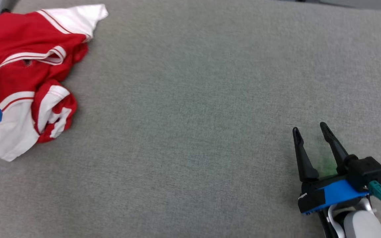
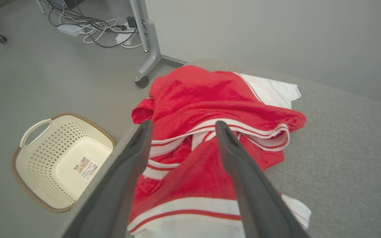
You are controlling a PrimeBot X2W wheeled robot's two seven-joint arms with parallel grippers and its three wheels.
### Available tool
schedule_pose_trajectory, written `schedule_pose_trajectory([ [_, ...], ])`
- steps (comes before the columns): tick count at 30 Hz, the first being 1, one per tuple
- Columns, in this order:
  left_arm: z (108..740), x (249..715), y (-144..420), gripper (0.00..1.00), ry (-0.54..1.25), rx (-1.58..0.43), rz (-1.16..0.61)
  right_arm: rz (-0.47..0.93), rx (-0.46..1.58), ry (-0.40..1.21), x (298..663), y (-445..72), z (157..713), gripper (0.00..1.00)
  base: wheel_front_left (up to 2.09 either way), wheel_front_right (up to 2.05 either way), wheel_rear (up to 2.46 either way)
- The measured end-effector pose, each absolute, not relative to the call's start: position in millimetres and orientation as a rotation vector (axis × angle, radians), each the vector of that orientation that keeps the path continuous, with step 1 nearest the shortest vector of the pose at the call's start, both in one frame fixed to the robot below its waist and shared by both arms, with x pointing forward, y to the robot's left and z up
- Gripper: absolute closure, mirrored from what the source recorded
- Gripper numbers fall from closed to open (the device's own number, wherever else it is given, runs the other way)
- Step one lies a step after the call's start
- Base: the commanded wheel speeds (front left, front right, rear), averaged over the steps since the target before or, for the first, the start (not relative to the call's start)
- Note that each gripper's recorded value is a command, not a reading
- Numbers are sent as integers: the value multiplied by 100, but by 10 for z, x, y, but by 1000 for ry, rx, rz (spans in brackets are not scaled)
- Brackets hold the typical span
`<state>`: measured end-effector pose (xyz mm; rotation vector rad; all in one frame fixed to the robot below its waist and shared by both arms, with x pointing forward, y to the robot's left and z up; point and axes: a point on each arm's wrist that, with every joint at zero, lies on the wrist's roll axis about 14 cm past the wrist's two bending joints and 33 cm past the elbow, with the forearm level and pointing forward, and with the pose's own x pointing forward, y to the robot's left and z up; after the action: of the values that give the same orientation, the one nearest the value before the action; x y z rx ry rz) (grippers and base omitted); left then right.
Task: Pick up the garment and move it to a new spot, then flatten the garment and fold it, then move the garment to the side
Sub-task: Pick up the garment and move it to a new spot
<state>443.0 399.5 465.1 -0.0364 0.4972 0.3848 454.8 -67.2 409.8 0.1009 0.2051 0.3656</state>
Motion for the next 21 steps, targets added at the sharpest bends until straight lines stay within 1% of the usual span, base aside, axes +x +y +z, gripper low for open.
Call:
schedule_pose_trajectory([
  [5,4270,4655,3912,0,604,-113,380,312,88,229,4584,-878,3977,0,0,0,0],
  [9,4031,4677,3842,0,696,-151,380,279,83,243,4569,-1003,3919,0,0,0,0],
  [10,3916,4640,3800,0,757,-186,384,271,83,245,4559,-1033,3912,0,0,0,0],
  [11,3916,4640,3800,0,757,-186,384,271,83,245,4559,-1033,3912,0,0,0,0],
  [12,3868,4621,3769,26,789,-192,380,268,85,244,4554,-1046,3913,0,0,0,0],
  [13,3828,4597,3742,56,820,-199,377,266,88,241,4548,-1051,3920,0,0,0,0],
  [14,3800,4576,3716,100,846,-204,373,263,92,239,4544,-1058,3928,0,0,0,0],
  [17,3726,4450,3657,100,934,-215,352,258,107,232,4528,-1069,3954,0,0,0,0],
  [21,3848,4393,3641,100,926,-225,337,250,121,209,4513,-1087,4039,0,0,0,0],
])
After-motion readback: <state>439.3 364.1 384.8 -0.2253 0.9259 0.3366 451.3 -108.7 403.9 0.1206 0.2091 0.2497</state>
